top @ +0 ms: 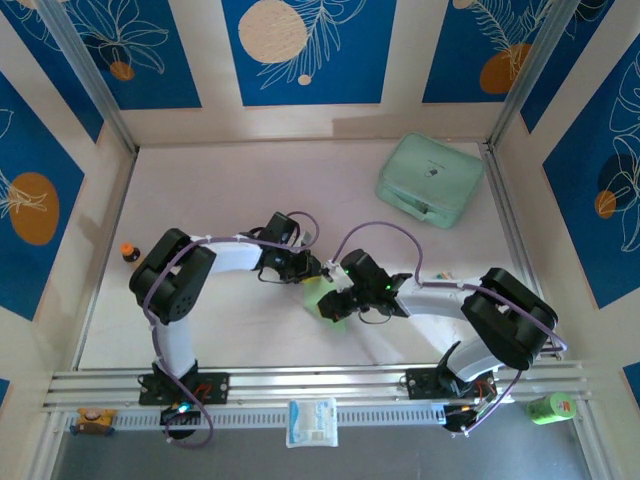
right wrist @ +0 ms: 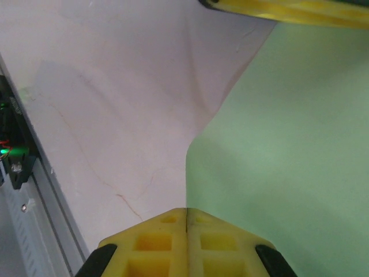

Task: Fold a paper plane with a square sheet of paper (pick it up from the middle)
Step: Third fold the triangle at the center of the table.

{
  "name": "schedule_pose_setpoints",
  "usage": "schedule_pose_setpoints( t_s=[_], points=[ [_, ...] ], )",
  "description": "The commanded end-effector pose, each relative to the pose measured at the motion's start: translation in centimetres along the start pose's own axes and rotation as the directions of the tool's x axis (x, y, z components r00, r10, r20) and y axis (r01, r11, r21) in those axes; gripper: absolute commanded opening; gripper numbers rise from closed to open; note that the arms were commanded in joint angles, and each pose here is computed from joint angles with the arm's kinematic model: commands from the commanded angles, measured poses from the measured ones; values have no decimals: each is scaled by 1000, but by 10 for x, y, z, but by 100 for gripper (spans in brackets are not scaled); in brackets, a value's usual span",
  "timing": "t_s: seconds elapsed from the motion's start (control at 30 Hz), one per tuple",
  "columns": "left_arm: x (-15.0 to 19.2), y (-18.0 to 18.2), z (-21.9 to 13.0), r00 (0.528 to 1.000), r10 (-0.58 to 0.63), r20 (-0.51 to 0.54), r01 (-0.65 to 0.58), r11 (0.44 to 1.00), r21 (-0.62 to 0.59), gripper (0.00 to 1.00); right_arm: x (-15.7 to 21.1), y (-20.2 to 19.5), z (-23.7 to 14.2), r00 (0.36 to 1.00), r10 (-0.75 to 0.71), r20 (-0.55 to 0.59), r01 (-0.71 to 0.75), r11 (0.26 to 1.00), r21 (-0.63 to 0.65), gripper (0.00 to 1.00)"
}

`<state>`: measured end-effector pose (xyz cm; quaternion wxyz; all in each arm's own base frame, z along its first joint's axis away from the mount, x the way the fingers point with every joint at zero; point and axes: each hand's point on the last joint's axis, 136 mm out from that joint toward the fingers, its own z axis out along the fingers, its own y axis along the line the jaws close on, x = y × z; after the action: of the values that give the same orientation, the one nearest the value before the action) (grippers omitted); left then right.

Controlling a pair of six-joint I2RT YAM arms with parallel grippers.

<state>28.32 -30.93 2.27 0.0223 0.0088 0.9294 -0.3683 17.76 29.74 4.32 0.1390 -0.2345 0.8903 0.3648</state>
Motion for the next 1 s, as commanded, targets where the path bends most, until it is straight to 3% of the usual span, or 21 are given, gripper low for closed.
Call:
schedule_pose_setpoints(
  t_s=[0.0,0.7,0.97],
  points=[
    [11,19,5,999,-20,-46,17,999,-48,21,-6,-11,-6,1000,-4,15,3,998,67,4],
    [8,13,0,1000,-18,-22,17,999,-38,21,-12,-53,-14,998,51,36,-60,951,304,4],
    [8,13,0,1000,-18,-22,17,999,-37,21,-12,-49,-11,999,47,13,-48,961,272,4]
  ],
)
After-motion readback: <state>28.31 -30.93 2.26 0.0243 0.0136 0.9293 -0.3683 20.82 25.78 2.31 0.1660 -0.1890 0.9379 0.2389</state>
